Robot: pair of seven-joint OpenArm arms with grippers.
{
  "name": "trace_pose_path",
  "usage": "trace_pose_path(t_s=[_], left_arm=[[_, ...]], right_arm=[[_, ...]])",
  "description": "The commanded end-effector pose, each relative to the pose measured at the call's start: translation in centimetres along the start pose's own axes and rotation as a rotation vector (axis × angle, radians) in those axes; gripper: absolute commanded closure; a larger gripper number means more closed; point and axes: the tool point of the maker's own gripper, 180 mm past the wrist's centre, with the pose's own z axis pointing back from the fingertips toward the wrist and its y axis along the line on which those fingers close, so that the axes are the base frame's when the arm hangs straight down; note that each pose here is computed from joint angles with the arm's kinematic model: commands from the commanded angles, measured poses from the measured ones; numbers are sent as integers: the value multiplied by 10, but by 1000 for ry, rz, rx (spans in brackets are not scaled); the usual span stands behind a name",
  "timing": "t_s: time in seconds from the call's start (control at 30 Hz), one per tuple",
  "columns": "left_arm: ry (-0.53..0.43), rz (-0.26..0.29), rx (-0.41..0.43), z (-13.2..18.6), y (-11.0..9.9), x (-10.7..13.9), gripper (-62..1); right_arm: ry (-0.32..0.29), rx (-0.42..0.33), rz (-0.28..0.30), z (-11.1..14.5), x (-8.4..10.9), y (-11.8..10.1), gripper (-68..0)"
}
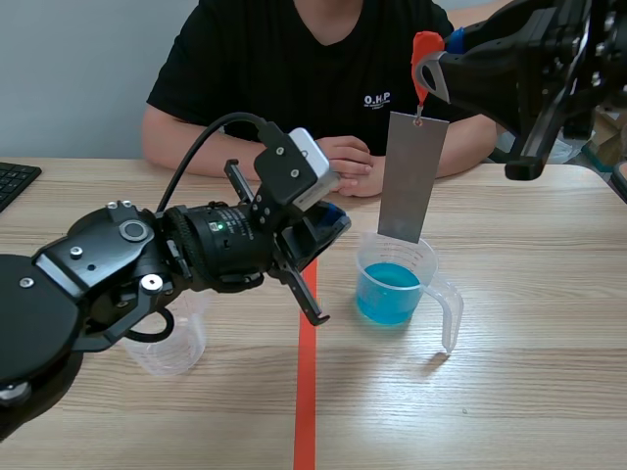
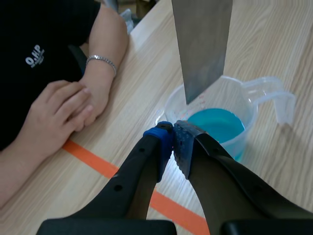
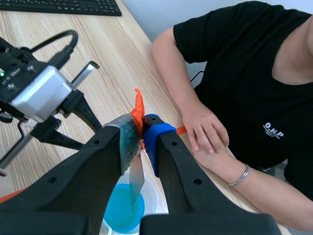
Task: Do the redox reaction experiment.
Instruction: 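Point at the plate with the left hand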
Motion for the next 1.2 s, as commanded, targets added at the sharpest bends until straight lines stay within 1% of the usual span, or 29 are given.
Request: trace_pose_path(t_s=[0.0,0.17,0.23,0.3,0.43,1.17], left_arm=[[-38,-2,17,-6,4,12,-46],[-35,7,31,-15,5,8,-46],[-58,8,53,-18,8,12,-46],[-61,4,69,-20,11,12,-46],[-67,13,67,-23,9,14,-46],[-64,11,64,-23,8,13,-46]], right_arm=[[-45,-3,13,0,14,-2,-17],[-45,0,14,0,14,-2,-17],[-45,0,14,0,14,-2,-17],[-45,0,14,0,14,-2,-17],[-45,0,14,0,14,-2,-17],[-45,0,14,0,14,-2,-17]])
